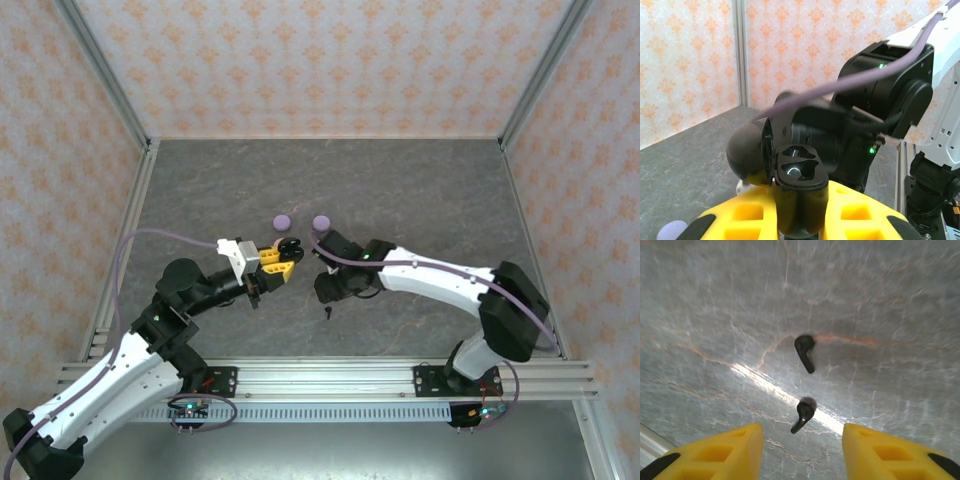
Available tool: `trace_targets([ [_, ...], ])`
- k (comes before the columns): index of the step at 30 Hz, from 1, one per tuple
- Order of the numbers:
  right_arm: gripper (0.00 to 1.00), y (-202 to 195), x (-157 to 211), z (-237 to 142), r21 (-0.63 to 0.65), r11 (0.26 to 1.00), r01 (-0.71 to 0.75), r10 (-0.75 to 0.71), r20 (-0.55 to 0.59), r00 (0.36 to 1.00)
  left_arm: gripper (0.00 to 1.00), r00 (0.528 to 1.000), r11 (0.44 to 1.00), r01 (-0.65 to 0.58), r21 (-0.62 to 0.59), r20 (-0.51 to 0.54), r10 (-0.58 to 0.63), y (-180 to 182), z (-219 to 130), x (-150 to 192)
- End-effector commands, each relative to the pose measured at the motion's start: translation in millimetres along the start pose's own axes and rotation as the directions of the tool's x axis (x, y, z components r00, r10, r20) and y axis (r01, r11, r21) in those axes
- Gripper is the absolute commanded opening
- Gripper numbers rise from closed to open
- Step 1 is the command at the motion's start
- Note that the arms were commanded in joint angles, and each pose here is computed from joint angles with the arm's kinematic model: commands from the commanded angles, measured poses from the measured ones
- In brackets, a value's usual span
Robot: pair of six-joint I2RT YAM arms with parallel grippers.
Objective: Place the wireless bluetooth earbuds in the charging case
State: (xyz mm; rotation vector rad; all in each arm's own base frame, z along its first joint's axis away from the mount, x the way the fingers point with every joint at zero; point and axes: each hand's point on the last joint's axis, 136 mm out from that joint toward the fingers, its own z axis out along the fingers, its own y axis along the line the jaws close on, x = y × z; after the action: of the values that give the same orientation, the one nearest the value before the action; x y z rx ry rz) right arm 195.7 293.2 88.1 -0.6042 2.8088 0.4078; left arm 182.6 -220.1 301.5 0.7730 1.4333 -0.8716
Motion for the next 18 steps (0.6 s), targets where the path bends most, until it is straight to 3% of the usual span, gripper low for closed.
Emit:
trace_targets([
  [1, 0.42, -4, 1, 12, 0.055, 0.997, -0.048, 0.049, -0.019, 0.999, 0.00, 1.000, 0.999, -0.023, 0.025, 0.002, 0.023, -6, -2, 0],
  [18, 0.30, 5, 18, 52, 0.049, 0.997, -0.062, 0.068, -0.135, 0.989, 0.00, 1.000, 1.000, -0.027, 0.012, -0.001, 0.027, -6, -7, 3],
])
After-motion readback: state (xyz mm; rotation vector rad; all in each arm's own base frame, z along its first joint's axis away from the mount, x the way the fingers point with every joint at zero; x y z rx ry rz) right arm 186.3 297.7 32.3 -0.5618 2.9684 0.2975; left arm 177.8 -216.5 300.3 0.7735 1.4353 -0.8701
